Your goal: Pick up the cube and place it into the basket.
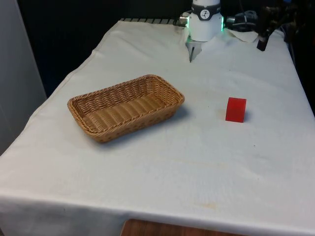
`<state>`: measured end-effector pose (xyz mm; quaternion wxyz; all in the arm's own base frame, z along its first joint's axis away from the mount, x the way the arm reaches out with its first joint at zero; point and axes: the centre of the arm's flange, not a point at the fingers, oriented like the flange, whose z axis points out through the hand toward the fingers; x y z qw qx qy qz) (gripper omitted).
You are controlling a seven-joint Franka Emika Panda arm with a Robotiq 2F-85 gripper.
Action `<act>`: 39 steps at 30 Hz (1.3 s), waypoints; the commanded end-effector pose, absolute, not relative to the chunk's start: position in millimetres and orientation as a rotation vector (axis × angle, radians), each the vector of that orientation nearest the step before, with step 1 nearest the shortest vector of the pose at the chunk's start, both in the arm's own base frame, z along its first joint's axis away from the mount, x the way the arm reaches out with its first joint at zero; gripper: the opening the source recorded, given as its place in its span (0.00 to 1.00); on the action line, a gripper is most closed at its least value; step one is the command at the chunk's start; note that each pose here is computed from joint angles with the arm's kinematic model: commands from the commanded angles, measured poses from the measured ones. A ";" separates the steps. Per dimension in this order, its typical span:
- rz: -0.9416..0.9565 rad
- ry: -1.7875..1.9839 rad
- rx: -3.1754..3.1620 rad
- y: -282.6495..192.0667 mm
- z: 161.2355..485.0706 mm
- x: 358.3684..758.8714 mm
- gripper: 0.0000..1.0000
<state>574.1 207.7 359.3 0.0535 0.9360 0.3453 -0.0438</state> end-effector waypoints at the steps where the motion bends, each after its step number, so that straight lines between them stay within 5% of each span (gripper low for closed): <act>1: -0.107 1.061 2.836 209.4 357.5 574.7 1.00; 39: 0.069 1.156 2.862 217.4 290.9 578.0 1.00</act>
